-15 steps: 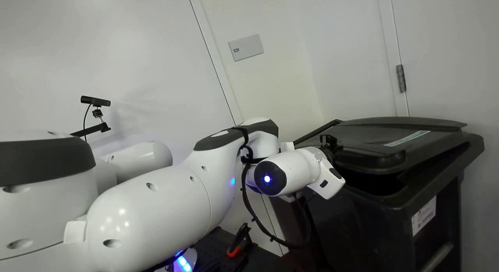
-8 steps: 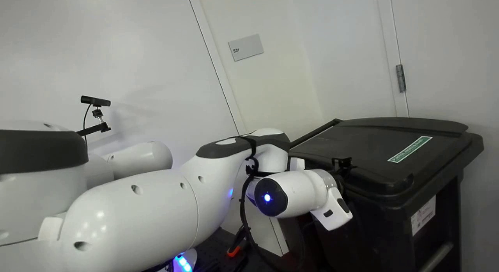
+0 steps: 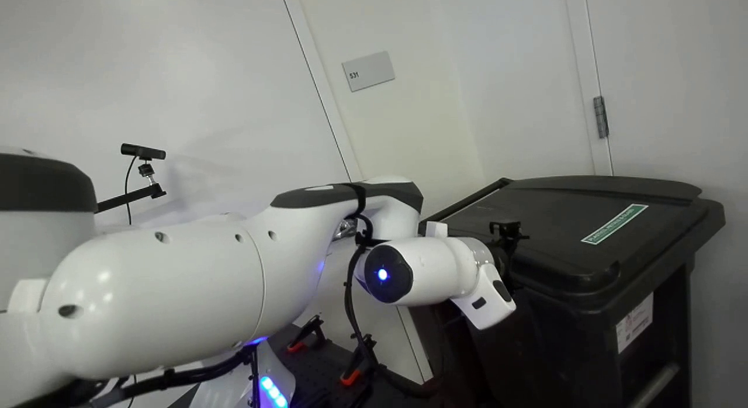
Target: Close the black bin
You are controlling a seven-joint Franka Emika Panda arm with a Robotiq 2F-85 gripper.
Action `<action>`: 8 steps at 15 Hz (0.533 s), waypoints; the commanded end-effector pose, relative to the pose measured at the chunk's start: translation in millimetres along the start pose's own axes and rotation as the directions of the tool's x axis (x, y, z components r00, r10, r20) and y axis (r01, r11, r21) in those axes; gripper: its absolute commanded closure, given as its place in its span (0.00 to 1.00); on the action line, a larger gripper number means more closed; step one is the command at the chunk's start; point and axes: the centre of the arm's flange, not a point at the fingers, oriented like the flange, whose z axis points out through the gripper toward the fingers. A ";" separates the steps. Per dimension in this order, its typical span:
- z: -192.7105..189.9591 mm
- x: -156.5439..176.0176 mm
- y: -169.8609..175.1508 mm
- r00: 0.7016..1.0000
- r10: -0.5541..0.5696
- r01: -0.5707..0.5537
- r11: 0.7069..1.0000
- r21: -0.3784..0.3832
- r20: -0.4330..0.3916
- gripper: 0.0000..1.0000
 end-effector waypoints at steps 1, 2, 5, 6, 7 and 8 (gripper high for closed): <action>-27.1 -37.3 -36.2 0.994 -0.072 0.081 0.990 -0.114 0.076 0.00; -26.8 -44.5 -42.4 0.989 -0.089 0.105 0.986 -0.133 0.120 0.00; -26.2 -59.3 -61.8 0.977 -0.136 0.170 0.961 -0.216 0.162 0.00; -27.3 -62.5 -67.9 0.974 -0.155 0.192 0.952 -0.239 0.165 0.00; -28.1 -64.9 -73.8 0.969 -0.173 0.216 0.941 -0.260 0.177 0.00; -29.2 -67.4 -80.6 0.963 -0.194 0.241 0.929 -0.280 0.185 0.00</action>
